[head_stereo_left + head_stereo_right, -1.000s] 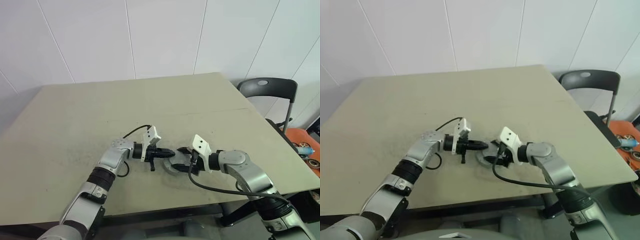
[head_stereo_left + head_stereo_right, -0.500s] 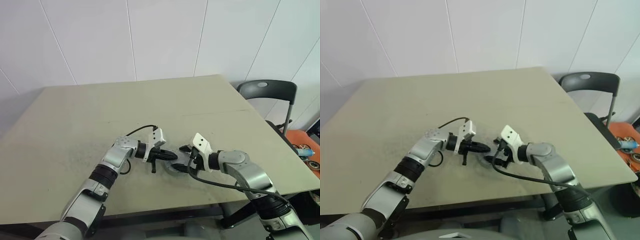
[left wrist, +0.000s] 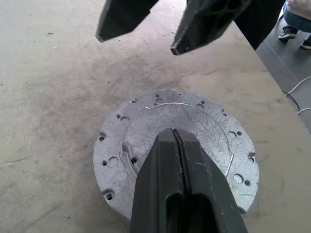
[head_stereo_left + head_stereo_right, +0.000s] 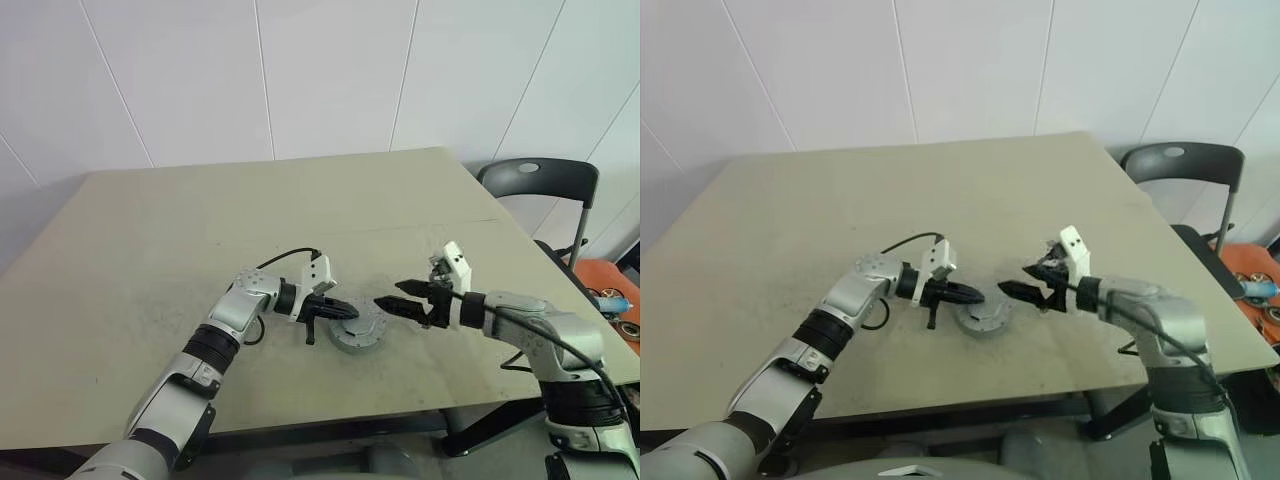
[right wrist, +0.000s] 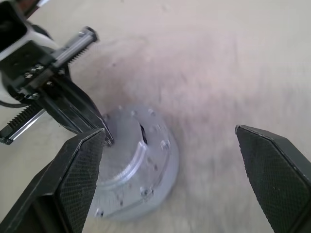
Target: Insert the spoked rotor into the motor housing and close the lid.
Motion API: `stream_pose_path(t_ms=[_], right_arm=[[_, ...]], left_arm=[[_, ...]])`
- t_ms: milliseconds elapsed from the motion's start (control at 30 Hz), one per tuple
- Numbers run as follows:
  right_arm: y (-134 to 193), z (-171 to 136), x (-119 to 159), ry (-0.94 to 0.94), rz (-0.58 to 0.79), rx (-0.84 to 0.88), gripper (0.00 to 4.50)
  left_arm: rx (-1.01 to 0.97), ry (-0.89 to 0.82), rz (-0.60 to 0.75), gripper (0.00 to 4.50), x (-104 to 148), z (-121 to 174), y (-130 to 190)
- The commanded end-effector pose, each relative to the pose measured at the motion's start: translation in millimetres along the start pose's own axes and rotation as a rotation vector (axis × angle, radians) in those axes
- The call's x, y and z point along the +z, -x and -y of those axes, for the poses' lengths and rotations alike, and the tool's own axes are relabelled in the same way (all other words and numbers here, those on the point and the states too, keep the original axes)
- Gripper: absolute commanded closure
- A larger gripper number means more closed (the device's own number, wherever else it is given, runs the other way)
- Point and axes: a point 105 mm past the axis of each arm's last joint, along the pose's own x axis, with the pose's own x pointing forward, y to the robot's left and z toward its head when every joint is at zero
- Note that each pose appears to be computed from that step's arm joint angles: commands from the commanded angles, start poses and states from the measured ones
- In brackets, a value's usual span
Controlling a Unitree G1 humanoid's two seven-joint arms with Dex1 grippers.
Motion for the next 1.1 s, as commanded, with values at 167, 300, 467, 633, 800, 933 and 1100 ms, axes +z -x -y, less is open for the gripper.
stream_pose_path(t_ms=[167,300,467,633,800,933,1100], right_arm=[[0,-6,-13,-0.301,-0.094,0.043,0.01],[-12,-18,-20,-0.378,-0.135,0.075,0.01],[-24,-25,-23,-0.405,-0.139,0.083,0.01],[-30,-27,-44,-0.438,-0.206,0.068,0.01],[-25,-28,-72,-0.485,-0.289,0.072,0.01],[-25,-37,-76,-0.553,-0.284,0.156,0.01],[-43,-49,-63,-0.632,-0.230,0.217,0.01]], left_arm=[[-0.003,0.011,-0.091,4.50,-20,0,2],[-0.006,0.000,-0.096,4.50,-19,-1,4],[-0.013,-0.018,-0.106,4.50,-18,-1,5],[-0.018,-0.034,-0.112,4.50,-17,-2,8],[-0.023,-0.044,-0.118,4.50,-17,-2,11],[-0.029,-0.049,-0.120,4.50,-17,-2,12],[-0.035,-0.062,-0.124,4.50,-17,-2,12]])
